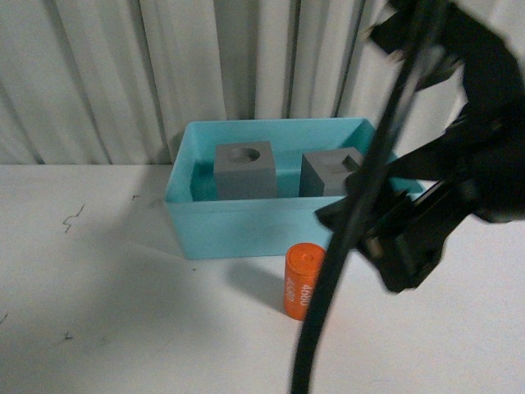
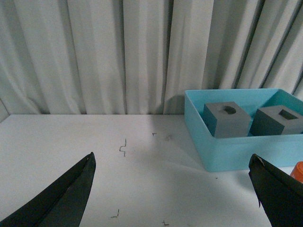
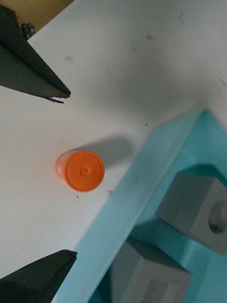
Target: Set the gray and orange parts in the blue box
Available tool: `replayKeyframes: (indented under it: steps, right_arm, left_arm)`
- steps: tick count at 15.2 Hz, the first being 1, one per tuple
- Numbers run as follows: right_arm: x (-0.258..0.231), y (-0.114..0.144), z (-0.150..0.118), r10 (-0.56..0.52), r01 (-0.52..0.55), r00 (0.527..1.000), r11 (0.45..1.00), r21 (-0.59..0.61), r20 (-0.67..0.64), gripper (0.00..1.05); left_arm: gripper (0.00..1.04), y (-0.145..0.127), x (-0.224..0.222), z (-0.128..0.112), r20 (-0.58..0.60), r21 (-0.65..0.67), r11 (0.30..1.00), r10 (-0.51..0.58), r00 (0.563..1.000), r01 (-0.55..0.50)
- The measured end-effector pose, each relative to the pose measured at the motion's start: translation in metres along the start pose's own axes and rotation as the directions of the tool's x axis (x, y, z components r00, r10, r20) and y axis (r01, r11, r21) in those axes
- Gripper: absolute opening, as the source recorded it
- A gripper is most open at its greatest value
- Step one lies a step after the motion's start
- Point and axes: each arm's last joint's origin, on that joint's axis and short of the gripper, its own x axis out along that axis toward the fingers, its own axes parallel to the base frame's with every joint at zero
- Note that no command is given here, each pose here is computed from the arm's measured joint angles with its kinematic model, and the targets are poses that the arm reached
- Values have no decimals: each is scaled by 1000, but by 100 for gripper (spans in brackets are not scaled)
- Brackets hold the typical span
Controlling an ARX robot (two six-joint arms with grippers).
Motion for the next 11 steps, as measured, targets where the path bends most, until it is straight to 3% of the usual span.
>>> replayKeyframes:
  steps: [3, 11]
  right_arm:
    - [34, 7, -11, -19, 18, 998, 1000, -23, -67, 98]
    - [86, 8, -23, -61, 70, 986, 996, 51, -156, 98]
  left_arm:
    - [98, 0, 0, 0, 0, 0, 1000, 0, 1000, 0]
    - [98, 0, 0, 0, 0, 0, 1000, 0, 1000, 0]
